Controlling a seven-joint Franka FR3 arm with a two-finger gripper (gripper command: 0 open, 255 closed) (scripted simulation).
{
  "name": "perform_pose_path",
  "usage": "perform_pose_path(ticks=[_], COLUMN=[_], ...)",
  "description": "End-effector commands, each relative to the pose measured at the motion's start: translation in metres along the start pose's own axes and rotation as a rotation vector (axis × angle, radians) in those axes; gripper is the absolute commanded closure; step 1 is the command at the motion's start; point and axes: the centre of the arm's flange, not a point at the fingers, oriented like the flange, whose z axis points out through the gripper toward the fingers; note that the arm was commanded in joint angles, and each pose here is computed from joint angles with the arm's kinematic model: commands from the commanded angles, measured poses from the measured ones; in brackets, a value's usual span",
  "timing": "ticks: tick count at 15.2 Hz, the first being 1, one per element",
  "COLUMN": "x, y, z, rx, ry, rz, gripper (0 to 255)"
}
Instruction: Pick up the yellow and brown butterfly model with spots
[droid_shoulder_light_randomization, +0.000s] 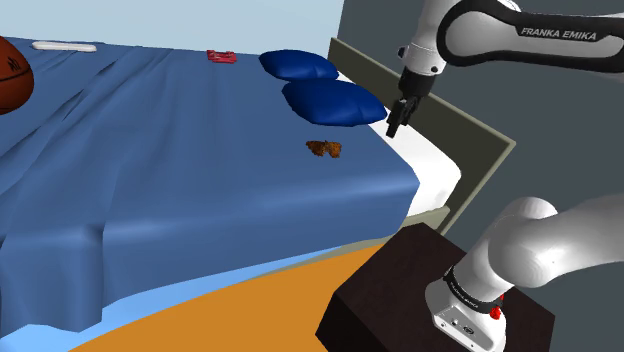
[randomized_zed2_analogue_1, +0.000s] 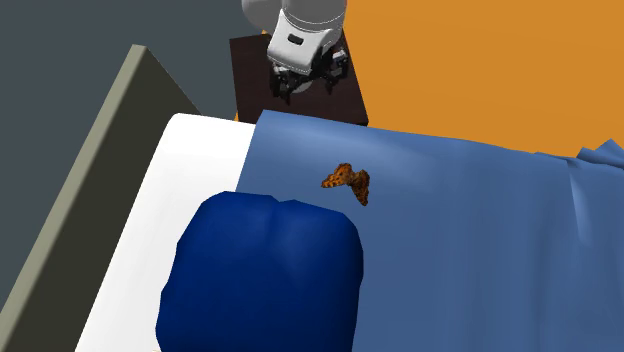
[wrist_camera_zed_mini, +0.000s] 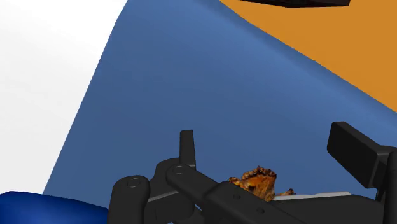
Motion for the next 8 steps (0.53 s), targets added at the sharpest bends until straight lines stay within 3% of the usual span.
perform_pose_path(ticks=[1,8], x=[0.02,0.093], y=[-0.001,-0.013], z=[0.017,0.059], rx=[0.01,0.049], ry=[0.018,0.073], rz=[-0.082,-0.352], gripper=[0,0])
